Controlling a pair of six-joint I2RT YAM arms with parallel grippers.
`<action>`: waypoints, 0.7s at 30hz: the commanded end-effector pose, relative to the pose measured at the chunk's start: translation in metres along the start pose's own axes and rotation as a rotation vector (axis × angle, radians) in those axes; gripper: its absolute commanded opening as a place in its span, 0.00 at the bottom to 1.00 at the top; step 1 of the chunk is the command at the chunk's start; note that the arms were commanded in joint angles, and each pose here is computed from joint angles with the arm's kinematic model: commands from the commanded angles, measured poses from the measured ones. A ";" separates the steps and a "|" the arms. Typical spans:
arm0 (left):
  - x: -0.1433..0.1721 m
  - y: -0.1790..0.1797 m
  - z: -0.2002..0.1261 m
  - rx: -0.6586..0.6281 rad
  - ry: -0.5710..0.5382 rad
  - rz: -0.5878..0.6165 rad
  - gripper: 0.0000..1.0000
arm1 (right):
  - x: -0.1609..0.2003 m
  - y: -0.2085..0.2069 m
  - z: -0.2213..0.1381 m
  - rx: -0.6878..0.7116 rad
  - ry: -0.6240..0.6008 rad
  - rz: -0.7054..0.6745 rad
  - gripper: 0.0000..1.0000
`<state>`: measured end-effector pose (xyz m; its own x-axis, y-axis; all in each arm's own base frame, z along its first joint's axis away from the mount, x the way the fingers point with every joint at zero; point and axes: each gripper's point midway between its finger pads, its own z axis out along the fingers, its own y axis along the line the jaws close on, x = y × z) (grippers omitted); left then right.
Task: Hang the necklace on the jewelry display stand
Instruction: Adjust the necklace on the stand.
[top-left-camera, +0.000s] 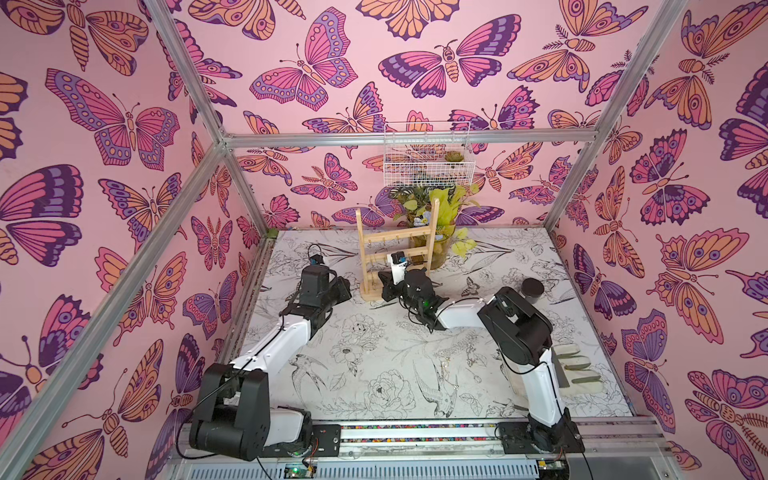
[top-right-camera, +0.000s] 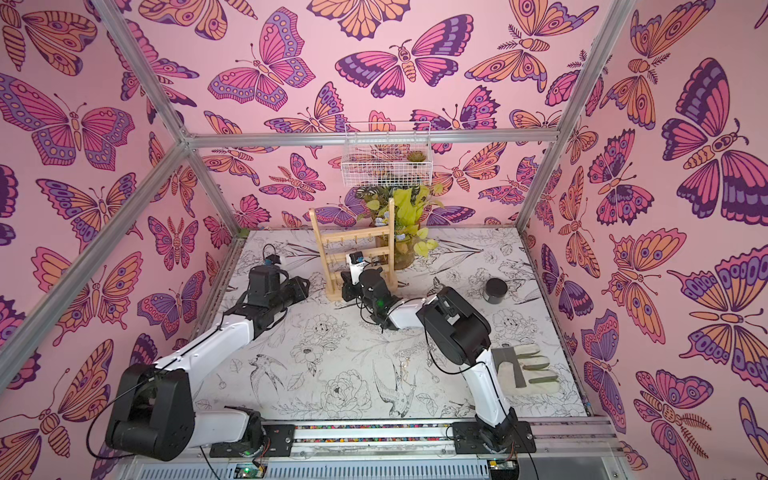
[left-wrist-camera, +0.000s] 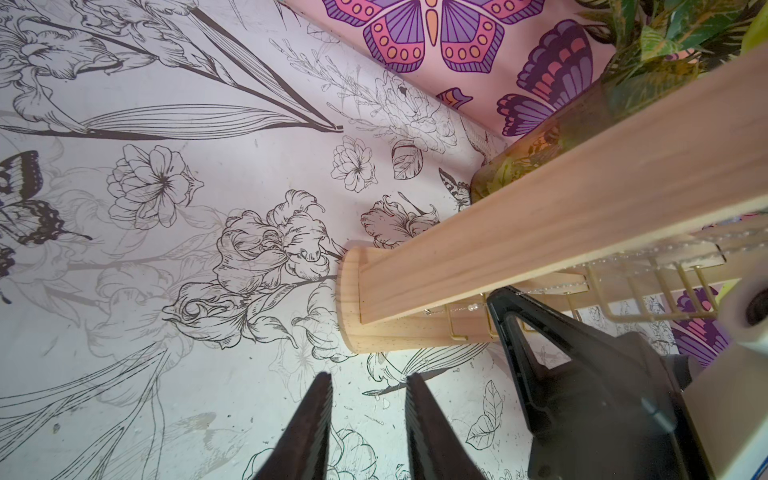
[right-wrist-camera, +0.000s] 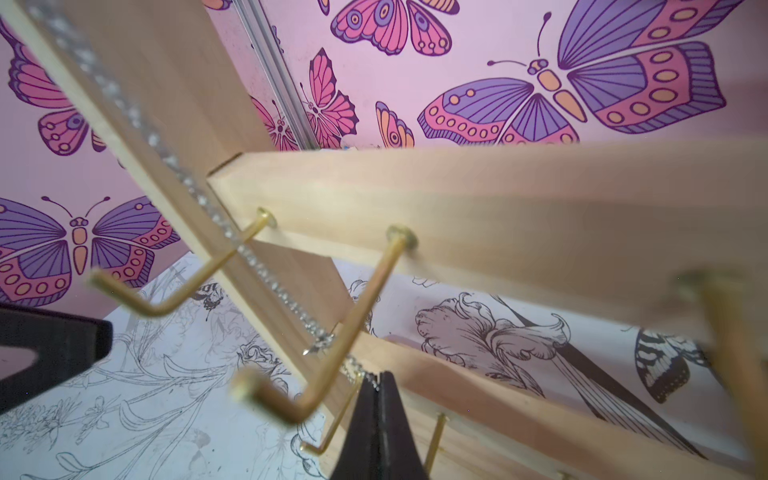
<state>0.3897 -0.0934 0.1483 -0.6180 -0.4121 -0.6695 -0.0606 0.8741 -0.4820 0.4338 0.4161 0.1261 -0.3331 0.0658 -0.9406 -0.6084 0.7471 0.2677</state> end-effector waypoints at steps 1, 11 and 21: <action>0.008 0.007 0.004 -0.023 0.008 -0.003 0.33 | 0.008 0.002 0.005 0.001 0.031 -0.019 0.03; 0.008 0.007 0.004 -0.024 0.007 -0.003 0.33 | 0.003 0.004 0.004 -0.003 0.015 -0.012 0.08; 0.007 0.006 0.005 -0.023 0.007 -0.001 0.33 | -0.007 0.006 0.000 -0.007 -0.003 -0.021 0.15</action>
<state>0.3900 -0.0924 0.1483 -0.6151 -0.4130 -0.6716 -0.0653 0.8756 -0.4786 0.4336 0.4166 0.1261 -0.3329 0.0628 -0.9409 -0.6097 0.7468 0.2655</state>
